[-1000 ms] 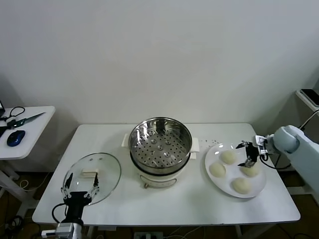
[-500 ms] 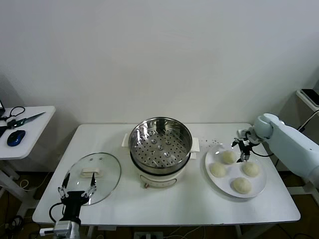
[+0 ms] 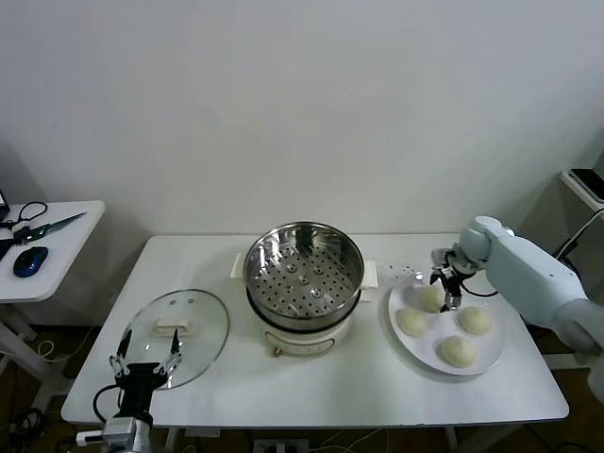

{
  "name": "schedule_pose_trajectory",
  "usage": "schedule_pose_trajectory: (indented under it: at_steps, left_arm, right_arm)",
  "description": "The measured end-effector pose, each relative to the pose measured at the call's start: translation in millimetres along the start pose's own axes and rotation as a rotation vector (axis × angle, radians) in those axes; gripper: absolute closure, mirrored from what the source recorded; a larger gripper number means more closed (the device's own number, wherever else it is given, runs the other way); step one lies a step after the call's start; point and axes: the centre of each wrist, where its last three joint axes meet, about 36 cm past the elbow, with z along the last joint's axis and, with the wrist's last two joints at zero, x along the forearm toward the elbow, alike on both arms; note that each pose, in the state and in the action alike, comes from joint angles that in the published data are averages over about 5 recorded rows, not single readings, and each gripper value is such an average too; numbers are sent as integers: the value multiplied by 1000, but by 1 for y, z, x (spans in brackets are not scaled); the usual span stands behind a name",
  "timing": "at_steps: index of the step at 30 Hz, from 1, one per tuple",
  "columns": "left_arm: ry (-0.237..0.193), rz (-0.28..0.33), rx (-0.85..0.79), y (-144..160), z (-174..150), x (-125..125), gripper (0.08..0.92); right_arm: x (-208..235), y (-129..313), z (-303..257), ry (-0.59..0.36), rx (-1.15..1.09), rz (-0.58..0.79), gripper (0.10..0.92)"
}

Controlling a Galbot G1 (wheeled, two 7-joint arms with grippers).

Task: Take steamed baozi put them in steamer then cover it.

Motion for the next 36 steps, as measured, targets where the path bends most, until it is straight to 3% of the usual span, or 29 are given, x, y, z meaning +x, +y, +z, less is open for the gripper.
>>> schedule_pose_trajectory:
  at_steps: [11, 22, 36]
  left_arm:
    - [6, -5, 2, -1, 1, 3, 177]
    - [8, -6, 6, 0, 2, 4, 177]
    - [11, -3, 4, 2, 2, 8, 177]
  right_arm:
    - [3, -5, 0, 1, 6, -11, 295]
    - [23, -16, -5, -12, 52, -3, 310]
    - [149, -64, -85, -6, 420, 123, 310]
